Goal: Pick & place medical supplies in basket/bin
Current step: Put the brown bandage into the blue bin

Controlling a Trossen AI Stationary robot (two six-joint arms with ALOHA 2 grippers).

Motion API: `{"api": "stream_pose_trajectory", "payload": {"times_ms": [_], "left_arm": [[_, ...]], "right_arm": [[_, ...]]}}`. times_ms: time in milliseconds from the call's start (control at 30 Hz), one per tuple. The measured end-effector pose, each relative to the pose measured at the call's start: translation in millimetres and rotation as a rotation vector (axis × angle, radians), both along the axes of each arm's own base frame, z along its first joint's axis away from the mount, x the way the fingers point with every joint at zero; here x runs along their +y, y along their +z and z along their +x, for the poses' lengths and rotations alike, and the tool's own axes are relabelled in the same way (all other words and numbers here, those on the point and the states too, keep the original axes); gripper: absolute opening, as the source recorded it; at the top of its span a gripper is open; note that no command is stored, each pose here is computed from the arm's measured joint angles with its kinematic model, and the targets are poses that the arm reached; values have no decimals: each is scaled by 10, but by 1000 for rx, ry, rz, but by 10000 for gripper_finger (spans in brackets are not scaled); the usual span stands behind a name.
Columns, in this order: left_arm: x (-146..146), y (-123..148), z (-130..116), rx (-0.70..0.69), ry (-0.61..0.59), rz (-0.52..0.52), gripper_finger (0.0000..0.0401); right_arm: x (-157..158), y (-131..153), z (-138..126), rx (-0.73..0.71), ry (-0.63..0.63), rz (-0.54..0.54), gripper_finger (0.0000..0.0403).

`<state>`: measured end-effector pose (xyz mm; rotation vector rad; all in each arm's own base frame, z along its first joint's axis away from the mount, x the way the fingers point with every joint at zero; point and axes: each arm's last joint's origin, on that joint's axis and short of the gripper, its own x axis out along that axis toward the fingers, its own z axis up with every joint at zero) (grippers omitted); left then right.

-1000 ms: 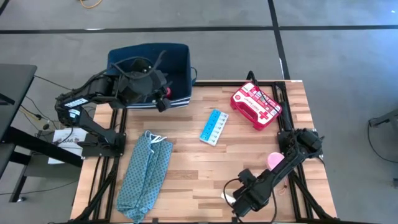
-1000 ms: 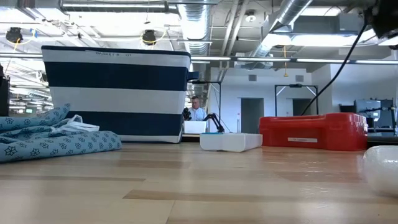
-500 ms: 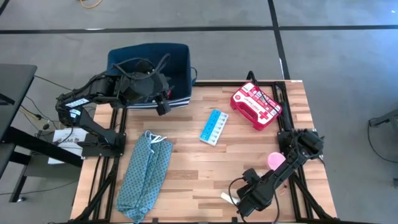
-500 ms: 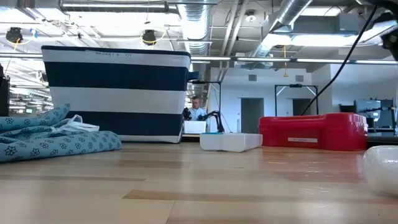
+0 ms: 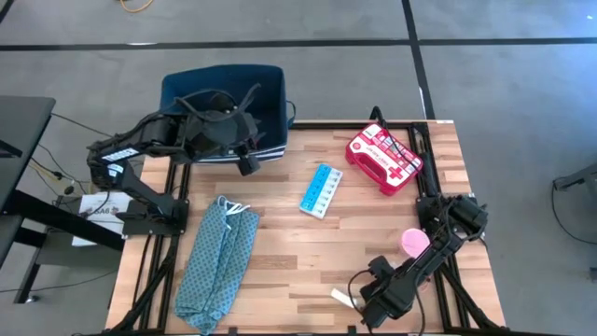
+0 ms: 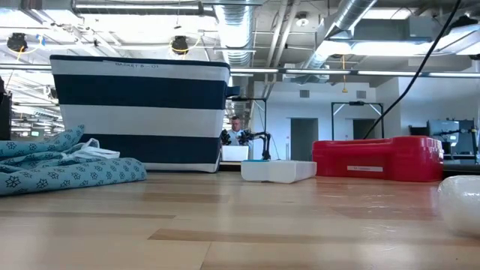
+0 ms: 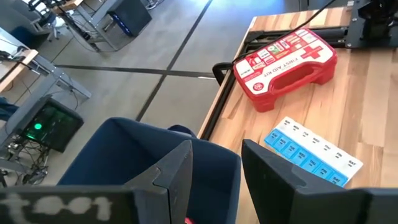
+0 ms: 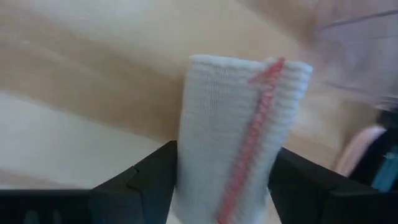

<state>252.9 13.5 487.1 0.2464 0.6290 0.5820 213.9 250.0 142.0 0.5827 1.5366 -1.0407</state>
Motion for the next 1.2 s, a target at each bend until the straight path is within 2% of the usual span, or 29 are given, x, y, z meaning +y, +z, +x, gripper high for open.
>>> {"api": "stream_pose_trajectory", "payload": {"times_ms": [133,267,367,467,600,767,867,1000,1200], "left_arm": [[0,-61,89,31,5,5,130],[0,-143,203,68,5,6,130],[-1,-204,304,85,5,7,130],[-4,-254,397,95,1,10,130],[-79,-263,414,81,-13,-8,130],[-319,-156,296,75,-68,-14,130],[-472,14,121,48,-72,23,130],[-617,217,-82,-18,-45,91,130],[-705,348,-287,-52,-32,135,130]], "right_arm": [[20,-61,26,-31,108,79,153],[-2,-24,95,-50,81,82,92],[43,78,258,-159,165,96,82],[47,267,476,-295,290,44,85],[-48,617,780,-426,513,-116,103],[-439,1192,1108,-353,724,-294,102],[-755,1537,1299,-320,831,-482,99],[-1281,1957,1563,-273,873,-715,105],[-2275,2359,2016,-301,835,-882,109]]}}
